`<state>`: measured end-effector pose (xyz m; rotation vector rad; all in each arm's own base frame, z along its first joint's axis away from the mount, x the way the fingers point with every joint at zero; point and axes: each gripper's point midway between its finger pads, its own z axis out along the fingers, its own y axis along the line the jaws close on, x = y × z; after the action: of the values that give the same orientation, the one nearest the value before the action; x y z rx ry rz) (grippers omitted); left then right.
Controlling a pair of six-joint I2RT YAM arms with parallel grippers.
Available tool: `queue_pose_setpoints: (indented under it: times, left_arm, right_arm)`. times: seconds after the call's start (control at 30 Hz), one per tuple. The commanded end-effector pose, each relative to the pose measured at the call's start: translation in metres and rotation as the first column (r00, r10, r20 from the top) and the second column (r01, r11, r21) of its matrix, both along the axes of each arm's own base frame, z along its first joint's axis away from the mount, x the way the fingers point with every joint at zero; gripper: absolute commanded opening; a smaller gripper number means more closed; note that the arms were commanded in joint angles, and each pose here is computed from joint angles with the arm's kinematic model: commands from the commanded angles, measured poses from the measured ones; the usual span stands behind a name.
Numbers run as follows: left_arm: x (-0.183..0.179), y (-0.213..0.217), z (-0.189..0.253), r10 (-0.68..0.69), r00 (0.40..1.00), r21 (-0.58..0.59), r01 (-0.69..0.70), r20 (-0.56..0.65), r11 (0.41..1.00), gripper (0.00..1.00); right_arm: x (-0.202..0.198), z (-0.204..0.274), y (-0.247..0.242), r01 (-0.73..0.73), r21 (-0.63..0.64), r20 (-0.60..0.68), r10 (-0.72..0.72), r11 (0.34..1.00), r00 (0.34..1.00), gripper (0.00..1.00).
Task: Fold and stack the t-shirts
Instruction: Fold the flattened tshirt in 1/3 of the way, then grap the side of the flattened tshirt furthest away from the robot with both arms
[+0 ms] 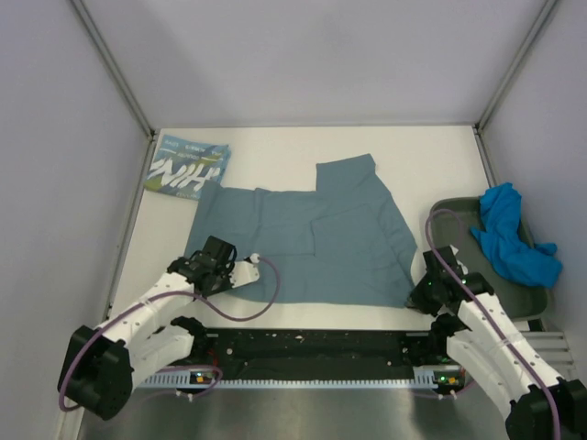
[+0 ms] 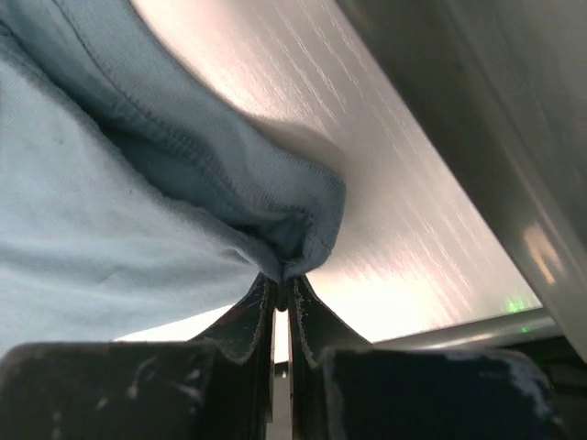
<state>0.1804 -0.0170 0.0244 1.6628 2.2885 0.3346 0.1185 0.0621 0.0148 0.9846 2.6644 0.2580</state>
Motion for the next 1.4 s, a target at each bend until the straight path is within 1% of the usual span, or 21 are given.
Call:
queue_pose_setpoints:
  times: [0.0,0.1,0.17,0.23,0.33,0.37,0.43,0.47,0.6,0.67,0.7,0.73,0.8,0.87,0.93,1.0,1.1,1.17,1.23,1.33,1.37]
  left_arm:
    - [-0.002,-0.011,0.022,-0.020,1.000,-0.072,0.020,0.009,0.997,0.00]
    - [-0.022,-0.010,0.025,-0.061,0.996,-0.084,0.056,-0.066,0.995,0.00]
    - [-0.035,-0.009,0.026,-0.082,0.991,-0.088,0.072,-0.109,0.994,0.00]
    - [-0.047,-0.007,0.025,-0.100,0.984,-0.092,0.087,-0.148,0.992,0.00]
    - [-0.058,-0.002,0.025,-0.121,0.975,-0.075,0.108,-0.187,0.991,0.00]
    - [-0.063,-0.004,0.023,-0.130,0.970,-0.094,0.113,-0.206,0.989,0.00]
    - [-0.065,-0.001,0.023,-0.141,0.966,-0.077,0.127,-0.218,0.989,0.00]
    - [-0.065,0.005,0.024,-0.135,0.967,-0.042,0.129,-0.216,0.991,0.00]
    - [-0.066,0.008,0.020,-0.153,0.960,-0.024,0.152,-0.236,0.988,0.00]
    - [-0.067,0.012,0.017,-0.148,0.956,-0.002,0.152,-0.251,0.988,0.15]
    - [-0.068,0.013,0.015,-0.146,0.955,0.009,0.153,-0.259,0.988,0.26]
    - [-0.068,0.015,0.015,-0.141,0.954,0.017,0.151,-0.264,0.988,0.33]
    - [-0.067,0.015,0.019,-0.136,0.956,0.020,0.146,-0.259,0.989,0.48]
    - [-0.062,0.012,0.030,-0.138,0.961,0.006,0.144,-0.242,0.990,0.58]
    - [-0.050,0.003,0.048,-0.119,0.974,-0.027,0.116,-0.192,0.993,0.63]
    - [-0.030,-0.011,0.073,-0.084,0.991,-0.085,0.075,-0.107,0.994,0.67]
    - [0.012,-0.038,0.118,-0.019,0.999,-0.240,0.026,0.035,0.970,0.74]
    - [0.045,-0.045,0.143,0.054,0.993,-0.302,-0.020,0.103,0.953,0.77]
    - [0.077,-0.044,0.160,0.134,0.984,-0.344,-0.085,0.120,0.935,0.78]
    - [0.124,-0.034,0.167,0.238,0.968,-0.374,-0.193,0.077,0.907,0.76]
    - [0.139,-0.030,0.165,0.260,0.964,-0.380,-0.222,0.050,0.898,0.75]
  right_arm:
    - [0.000,0.031,-0.004,0.007,-0.012,0.054,-0.007,1.000,0.999,0.00]
    - [-0.007,0.049,-0.004,0.033,0.016,0.088,-0.034,0.999,0.996,0.00]
    - [-0.019,0.052,-0.010,0.043,-0.002,0.065,-0.043,0.999,0.997,0.00]
    - [-0.022,0.056,-0.007,0.029,0.018,0.088,-0.031,0.999,0.996,0.00]
    - [-0.033,0.049,0.005,0.039,0.090,0.042,-0.043,0.995,0.998,0.00]
    - [-0.036,0.049,0.007,0.032,0.101,0.036,-0.036,0.994,0.999,0.00]
    - [-0.039,0.051,0.011,0.022,0.130,0.041,-0.027,0.991,0.999,0.00]
    - [-0.041,0.052,0.012,0.018,0.139,0.040,-0.024,0.990,0.999,0.00]
    - [-0.046,0.053,0.015,0.006,0.160,0.037,-0.012,0.987,0.999,0.00]
    - [-0.046,0.052,0.016,-0.004,0.160,0.033,-0.002,0.987,0.999,0.00]
    - [-0.047,0.052,0.016,-0.006,0.160,0.030,0.001,0.987,1.000,0.00]
    - [-0.047,0.052,0.016,-0.014,0.159,0.030,0.010,0.987,0.999,0.07]
    - [-0.047,0.055,0.017,-0.023,0.162,0.035,0.018,0.986,0.999,0.28]
    - [-0.049,0.059,0.019,-0.036,0.174,0.037,0.030,0.984,0.999,0.32]
    - [-0.043,0.075,0.021,-0.052,0.188,0.089,0.035,0.981,0.995,0.33]
    - [-0.028,0.107,0.025,-0.077,0.209,0.204,0.034,0.975,0.978,0.35]
    - [0.004,0.166,0.036,-0.155,0.230,0.399,0.052,0.961,0.915,0.41]
    - [0.027,0.194,0.046,-0.226,0.212,0.454,0.109,0.951,0.884,0.42]
    - [0.053,0.219,0.056,-0.320,0.159,0.503,0.202,0.934,0.840,0.45]
    - [0.106,0.239,0.062,-0.391,0.027,0.512,0.323,0.920,0.796,0.59]
    - [0.126,0.247,0.064,-0.417,-0.023,0.523,0.367,0.908,0.769,0.62]
